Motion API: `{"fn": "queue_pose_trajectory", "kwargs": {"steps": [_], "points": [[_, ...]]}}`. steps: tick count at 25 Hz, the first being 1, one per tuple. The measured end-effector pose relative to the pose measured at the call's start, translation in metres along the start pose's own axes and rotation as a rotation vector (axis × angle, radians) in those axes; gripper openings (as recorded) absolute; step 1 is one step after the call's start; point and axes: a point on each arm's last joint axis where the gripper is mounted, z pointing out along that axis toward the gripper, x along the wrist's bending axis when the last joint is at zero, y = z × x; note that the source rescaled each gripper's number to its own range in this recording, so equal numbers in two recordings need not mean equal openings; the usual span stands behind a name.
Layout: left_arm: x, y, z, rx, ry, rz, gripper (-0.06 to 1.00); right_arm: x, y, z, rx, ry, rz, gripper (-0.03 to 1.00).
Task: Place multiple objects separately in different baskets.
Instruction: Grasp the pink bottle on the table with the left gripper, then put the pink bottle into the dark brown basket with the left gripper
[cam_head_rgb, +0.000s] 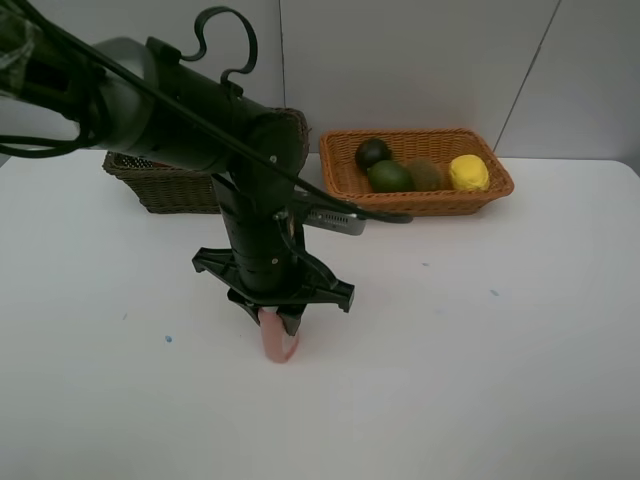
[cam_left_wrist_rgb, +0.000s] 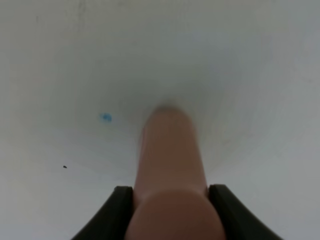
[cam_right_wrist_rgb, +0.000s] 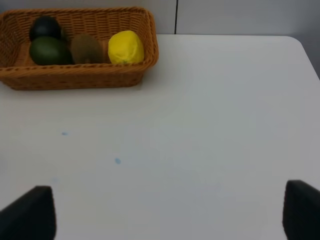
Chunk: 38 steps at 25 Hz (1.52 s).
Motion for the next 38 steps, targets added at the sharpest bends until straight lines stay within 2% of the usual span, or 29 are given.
{"fn": "queue_pose_trajectory", "kwargs": {"steps": [11, 15, 19, 23, 29, 33, 38], "points": [[-0.001, 0.003, -0.005, -0.006, 0.009, 0.011, 0.41, 0.0, 0.0, 0.0, 0.0, 0.0, 0.0, 0.99], [-0.005, 0.015, -0.041, -0.081, 0.005, 0.041, 0.41, 0.0, 0.0, 0.0, 0.0, 0.0, 0.0, 0.99], [-0.002, 0.033, -0.102, -0.245, 0.0, 0.064, 0.41, 0.0, 0.0, 0.0, 0.0, 0.0, 0.0, 0.99], [0.017, 0.056, -0.162, -0.431, 0.057, 0.059, 0.41, 0.0, 0.0, 0.0, 0.0, 0.0, 0.0, 0.99], [0.058, 0.087, -0.217, -0.646, 0.162, -0.008, 0.41, 0.0, 0.0, 0.0, 0.0, 0.0, 0.0, 0.99], [0.09, 0.104, -0.229, -0.76, 0.167, -0.06, 0.41, 0.0, 0.0, 0.0, 0.0, 0.0, 0.0, 0.99], [0.13, 0.123, -0.22, -0.788, 0.194, -0.137, 0.41, 0.0, 0.0, 0.0, 0.0, 0.0, 0.0, 0.99]]}}
